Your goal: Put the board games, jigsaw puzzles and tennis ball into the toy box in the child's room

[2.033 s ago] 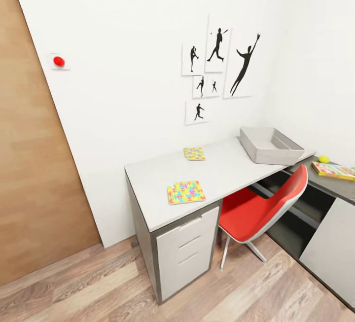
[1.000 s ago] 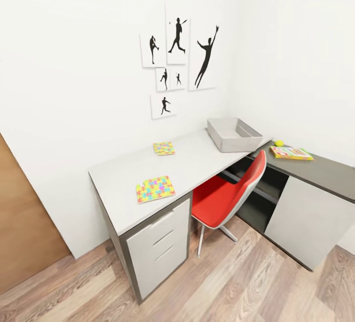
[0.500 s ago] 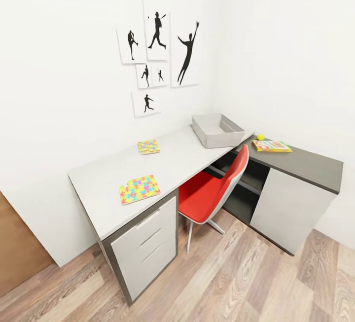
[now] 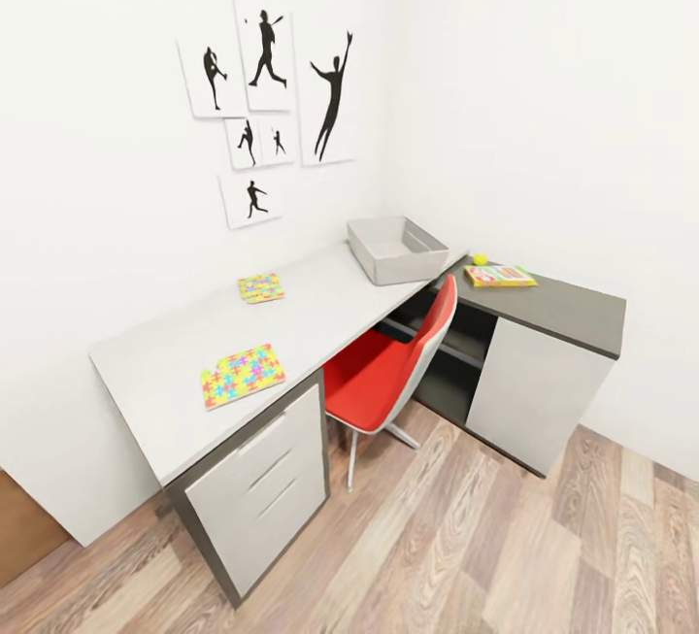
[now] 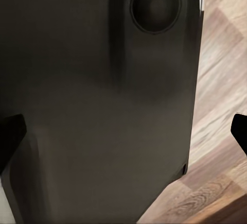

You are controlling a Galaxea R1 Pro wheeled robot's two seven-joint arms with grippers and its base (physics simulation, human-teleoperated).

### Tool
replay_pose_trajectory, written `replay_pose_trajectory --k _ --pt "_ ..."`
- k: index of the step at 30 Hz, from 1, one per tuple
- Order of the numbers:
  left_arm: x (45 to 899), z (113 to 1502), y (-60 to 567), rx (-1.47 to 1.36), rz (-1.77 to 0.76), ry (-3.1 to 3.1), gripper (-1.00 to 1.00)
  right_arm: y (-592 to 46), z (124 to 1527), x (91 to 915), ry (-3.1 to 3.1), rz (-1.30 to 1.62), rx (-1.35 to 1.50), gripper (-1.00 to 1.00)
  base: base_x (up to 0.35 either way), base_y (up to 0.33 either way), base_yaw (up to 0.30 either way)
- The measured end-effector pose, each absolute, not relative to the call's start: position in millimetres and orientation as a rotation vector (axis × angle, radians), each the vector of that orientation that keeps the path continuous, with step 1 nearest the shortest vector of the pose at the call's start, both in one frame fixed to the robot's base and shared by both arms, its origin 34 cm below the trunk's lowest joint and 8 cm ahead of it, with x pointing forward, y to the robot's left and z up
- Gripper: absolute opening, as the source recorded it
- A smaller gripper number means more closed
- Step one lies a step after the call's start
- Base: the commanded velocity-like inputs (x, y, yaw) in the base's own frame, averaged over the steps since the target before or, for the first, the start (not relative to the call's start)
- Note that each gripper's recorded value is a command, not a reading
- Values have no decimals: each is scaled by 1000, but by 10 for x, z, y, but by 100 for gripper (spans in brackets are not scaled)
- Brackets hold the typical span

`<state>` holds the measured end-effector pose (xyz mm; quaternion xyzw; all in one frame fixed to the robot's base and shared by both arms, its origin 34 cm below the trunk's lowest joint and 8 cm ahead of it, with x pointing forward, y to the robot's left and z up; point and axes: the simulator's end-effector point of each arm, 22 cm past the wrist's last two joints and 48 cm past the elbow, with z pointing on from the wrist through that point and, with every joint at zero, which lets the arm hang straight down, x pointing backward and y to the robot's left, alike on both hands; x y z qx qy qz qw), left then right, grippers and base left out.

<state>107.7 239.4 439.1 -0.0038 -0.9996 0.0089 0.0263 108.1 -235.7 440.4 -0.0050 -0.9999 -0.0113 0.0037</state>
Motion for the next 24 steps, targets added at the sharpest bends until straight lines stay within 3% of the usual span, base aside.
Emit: replay_pose_trajectory --k 24 --pt "969 4402 2382 -15 30 -3061 100 -2367 4415 971 -3105 -33 -18 100 0 0 -204"
